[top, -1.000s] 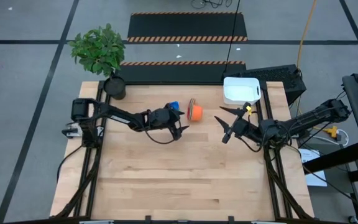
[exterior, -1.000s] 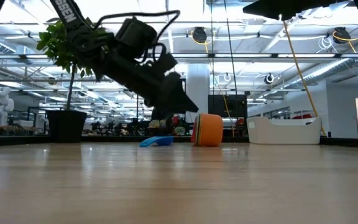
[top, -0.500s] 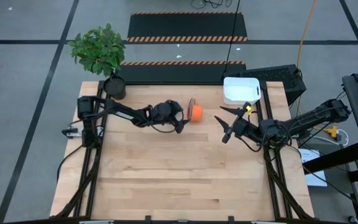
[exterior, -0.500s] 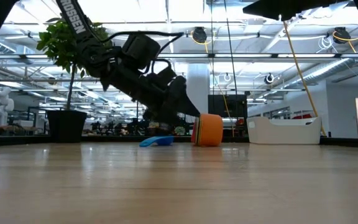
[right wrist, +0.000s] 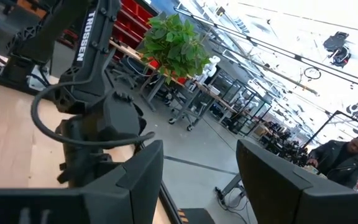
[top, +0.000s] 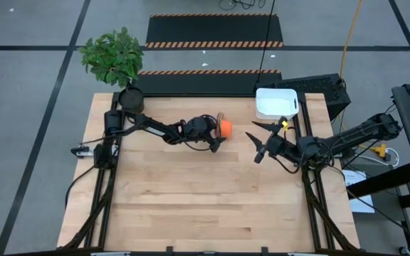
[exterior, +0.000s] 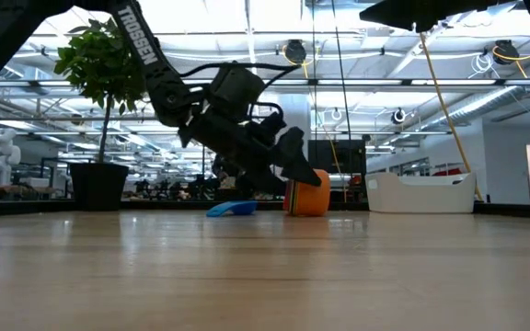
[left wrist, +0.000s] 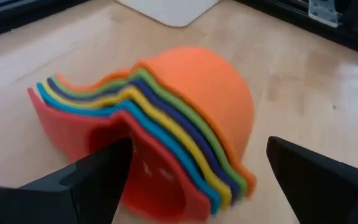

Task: Nest measuring cups in basket
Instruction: Adjust the stacked measuring cup, then stack the blue measuring cup into the red measuring cup

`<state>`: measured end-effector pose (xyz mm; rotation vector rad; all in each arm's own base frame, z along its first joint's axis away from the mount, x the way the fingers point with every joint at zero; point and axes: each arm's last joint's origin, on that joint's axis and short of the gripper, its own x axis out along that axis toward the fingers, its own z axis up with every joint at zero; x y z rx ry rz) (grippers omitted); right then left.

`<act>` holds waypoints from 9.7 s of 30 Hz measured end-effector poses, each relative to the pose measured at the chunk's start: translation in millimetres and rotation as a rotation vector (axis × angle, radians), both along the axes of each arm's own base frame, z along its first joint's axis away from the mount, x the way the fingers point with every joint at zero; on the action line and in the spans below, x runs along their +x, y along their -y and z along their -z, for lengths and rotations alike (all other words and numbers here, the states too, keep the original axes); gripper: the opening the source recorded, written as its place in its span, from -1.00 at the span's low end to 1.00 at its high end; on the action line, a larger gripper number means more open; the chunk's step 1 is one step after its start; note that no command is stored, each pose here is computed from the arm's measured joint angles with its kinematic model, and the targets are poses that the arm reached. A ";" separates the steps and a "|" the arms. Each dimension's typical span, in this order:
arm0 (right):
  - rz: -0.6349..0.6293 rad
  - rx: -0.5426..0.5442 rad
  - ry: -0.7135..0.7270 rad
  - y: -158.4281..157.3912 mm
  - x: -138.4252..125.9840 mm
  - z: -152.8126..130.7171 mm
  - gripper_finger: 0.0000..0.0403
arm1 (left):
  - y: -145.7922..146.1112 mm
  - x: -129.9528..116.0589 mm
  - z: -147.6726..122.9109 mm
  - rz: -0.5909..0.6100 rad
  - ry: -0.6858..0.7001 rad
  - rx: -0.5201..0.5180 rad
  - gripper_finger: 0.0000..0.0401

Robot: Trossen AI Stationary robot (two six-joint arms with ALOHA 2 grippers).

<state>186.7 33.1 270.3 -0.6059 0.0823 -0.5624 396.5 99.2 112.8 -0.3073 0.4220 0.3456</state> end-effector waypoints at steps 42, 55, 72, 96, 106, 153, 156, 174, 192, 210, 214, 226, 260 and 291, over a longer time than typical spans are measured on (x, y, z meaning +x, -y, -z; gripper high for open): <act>0.165 -0.064 -0.075 3.6 -2.6 1.4 -0.03 | 71.0 -34.8 -82.5 0.303 -0.463 0.624 -0.49; 0.165 -0.068 -0.078 4.0 -2.5 1.4 -0.03 | 158.7 -69.3 -52.3 0.631 -0.894 0.779 -0.49; 0.169 -0.067 -0.077 4.9 -2.3 1.4 -0.03 | 198.4 -43.8 -34.4 0.726 -1.134 1.038 0.16; 0.168 -0.048 -0.067 4.8 -2.3 2.0 -0.03 | 159.5 -95.7 -165.7 0.059 -0.723 0.605 0.18; 0.167 -0.048 -0.068 4.8 -2.3 2.1 -0.03 | 85.4 -81.2 -135.8 -0.225 -0.638 0.553 -0.15; 0.081 -0.009 -0.056 3.2 -0.5 5.0 -0.03 | -22.5 -104.1 -50.1 -0.426 -0.130 -0.252 -0.11; 0.081 -0.008 -0.053 3.2 -0.5 4.7 -0.03 | -25.3 -106.3 -34.3 -0.435 -0.201 -0.289 -0.01; 0.082 -0.028 -0.066 3.2 -0.5 4.8 -0.03 | -40.1 -95.3 0.3 -0.283 -0.182 -0.402 0.56; 0.082 -0.028 -0.066 3.2 -0.5 4.7 -0.03 | -29.6 -87.0 -2.5 -0.208 -0.139 -0.378 0.00; 0.082 -0.031 -0.068 3.2 -0.4 4.8 -0.03 | -35.2 -77.2 13.3 -0.155 -0.086 -0.287 -0.80; 0.082 -0.030 -0.068 3.1 -0.5 4.8 -0.03 | -35.7 -77.6 13.5 -0.121 -0.091 -0.269 -0.87; 0.079 0.129 0.094 5.6 -0.3 -1.1 -0.03 | -28.3 -65.0 -2.8 0.029 0.089 -0.250 -0.98; 0.062 0.798 -0.264 82.3 87.5 81.3 0.11 | -8.1 -15.8 -47.6 -0.048 -0.400 0.095 -0.81; 0.081 1.200 -0.308 141.4 98.4 163.4 0.41 | -12.2 -29.9 -37.8 -0.056 -0.559 0.047 -0.81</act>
